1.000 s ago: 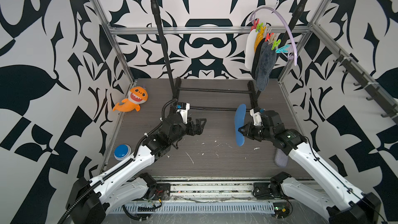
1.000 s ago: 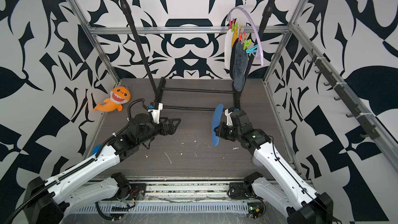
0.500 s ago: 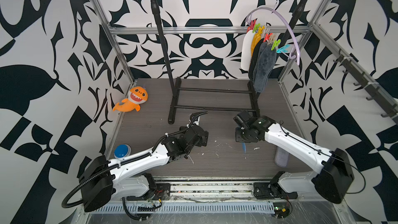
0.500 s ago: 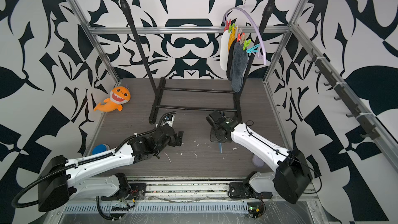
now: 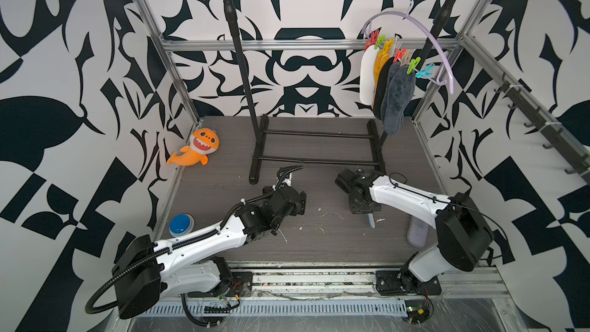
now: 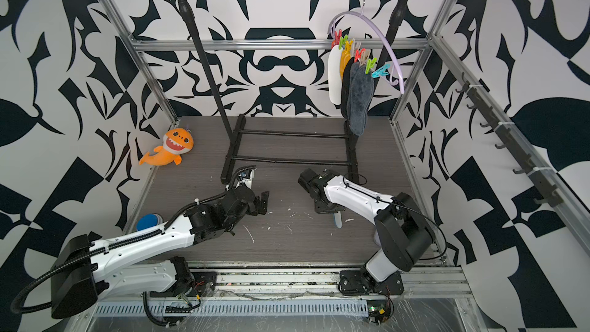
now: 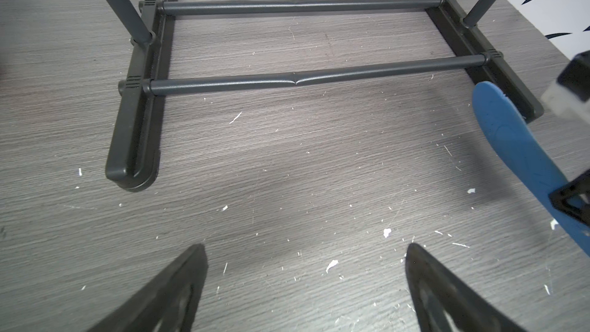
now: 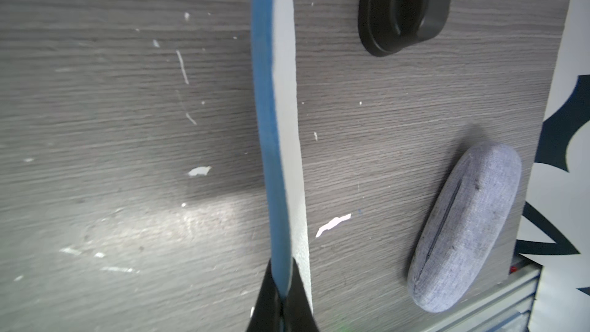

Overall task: Take the shoe insoles off the hanger
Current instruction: Place the insole at the center of the board.

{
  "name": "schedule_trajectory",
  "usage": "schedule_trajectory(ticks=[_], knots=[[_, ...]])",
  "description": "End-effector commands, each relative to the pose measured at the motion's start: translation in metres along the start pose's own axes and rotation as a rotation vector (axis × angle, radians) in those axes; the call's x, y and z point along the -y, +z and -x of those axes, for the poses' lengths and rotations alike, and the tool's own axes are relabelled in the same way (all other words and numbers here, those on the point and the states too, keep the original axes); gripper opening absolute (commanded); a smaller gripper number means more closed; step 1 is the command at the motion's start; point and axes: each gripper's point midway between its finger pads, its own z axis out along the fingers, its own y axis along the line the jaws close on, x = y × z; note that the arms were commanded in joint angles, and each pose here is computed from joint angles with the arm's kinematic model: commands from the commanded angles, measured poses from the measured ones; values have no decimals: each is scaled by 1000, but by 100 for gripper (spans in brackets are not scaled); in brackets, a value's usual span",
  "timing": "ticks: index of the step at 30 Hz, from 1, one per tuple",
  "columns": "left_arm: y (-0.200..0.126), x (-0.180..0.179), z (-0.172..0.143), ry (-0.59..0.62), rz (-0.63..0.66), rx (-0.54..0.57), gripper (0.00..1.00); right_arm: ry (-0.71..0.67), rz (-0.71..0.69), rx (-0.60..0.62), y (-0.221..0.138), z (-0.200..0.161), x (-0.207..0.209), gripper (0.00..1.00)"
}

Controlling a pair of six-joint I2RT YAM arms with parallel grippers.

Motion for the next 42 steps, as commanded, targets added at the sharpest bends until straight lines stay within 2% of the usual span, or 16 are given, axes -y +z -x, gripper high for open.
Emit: schedule_trajectory(ticks=[1, 18, 27, 35, 42], knots=[[0, 1, -2, -5, -6, 0, 99, 2, -47, 18, 3, 6, 10, 0], [7, 14, 2, 13, -31, -17, 99, 11, -23, -51, 33, -8, 6, 1], [7, 14, 6, 7, -27, -6, 99, 9, 28, -49, 31, -12, 2, 20], [3, 16, 15, -1, -33, 16, 99, 34, 126, 19, 13, -9, 1, 39], [-5, 18, 32, -3, -58, 79, 99, 64, 229, 104, -15, 0, 1, 43]])
